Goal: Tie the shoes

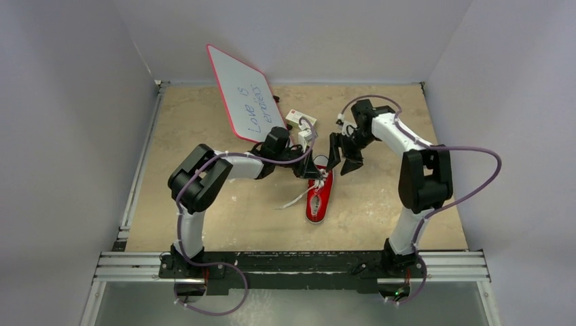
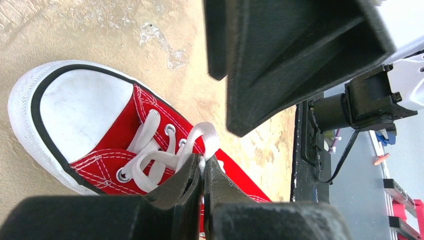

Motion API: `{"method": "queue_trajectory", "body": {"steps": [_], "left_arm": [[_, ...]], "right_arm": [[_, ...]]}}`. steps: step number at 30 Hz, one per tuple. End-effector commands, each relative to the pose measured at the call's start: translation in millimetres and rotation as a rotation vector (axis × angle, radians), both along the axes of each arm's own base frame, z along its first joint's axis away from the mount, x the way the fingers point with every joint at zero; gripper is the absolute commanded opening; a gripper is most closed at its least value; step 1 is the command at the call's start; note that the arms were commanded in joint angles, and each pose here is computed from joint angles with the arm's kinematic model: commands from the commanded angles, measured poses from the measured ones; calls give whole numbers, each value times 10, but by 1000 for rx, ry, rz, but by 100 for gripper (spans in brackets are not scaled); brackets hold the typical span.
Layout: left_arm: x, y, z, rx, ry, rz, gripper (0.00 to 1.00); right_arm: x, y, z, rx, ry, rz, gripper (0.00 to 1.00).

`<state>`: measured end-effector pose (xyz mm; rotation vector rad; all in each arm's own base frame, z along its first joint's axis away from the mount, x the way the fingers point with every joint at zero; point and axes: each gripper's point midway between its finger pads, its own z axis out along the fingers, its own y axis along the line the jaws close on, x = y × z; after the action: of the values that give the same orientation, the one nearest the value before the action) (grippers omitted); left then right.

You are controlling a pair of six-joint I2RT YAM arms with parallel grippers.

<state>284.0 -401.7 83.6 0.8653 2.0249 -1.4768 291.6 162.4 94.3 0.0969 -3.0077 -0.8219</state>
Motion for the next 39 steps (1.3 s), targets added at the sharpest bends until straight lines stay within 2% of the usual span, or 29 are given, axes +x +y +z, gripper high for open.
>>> {"method": "queue_trajectory", "body": {"steps": [1,3,5,15,19,22,25,32,39], "left_arm": [[90,-44,118,-46,-41,7,0],[89,-45,107,-47,-37,7,0],[87,-56,107,-53,-33,3,0],[68,-39,40,-38,-18,-3,0],[78,-36,23,-37,-15,9,0],[83,-56,48,-62,-9,19,0],[84,-65,47,-66,-4,17,0],[85,-69,33,-64,0,13,0],[86,-69,-11,-59,9,11,0]], "right_arm": [[-262,-131,258,-48,-46,-18,64],[-406,98,305,76,-48,-4,63],[-469,270,307,127,-94,19,63],[-219,431,217,111,-315,-34,59],[-236,397,110,74,-301,-35,56],[-261,432,42,86,-269,-23,45],[-289,472,6,89,-255,-5,40],[-346,468,-29,64,-254,20,46],[-378,473,-86,53,-229,32,38]]}}
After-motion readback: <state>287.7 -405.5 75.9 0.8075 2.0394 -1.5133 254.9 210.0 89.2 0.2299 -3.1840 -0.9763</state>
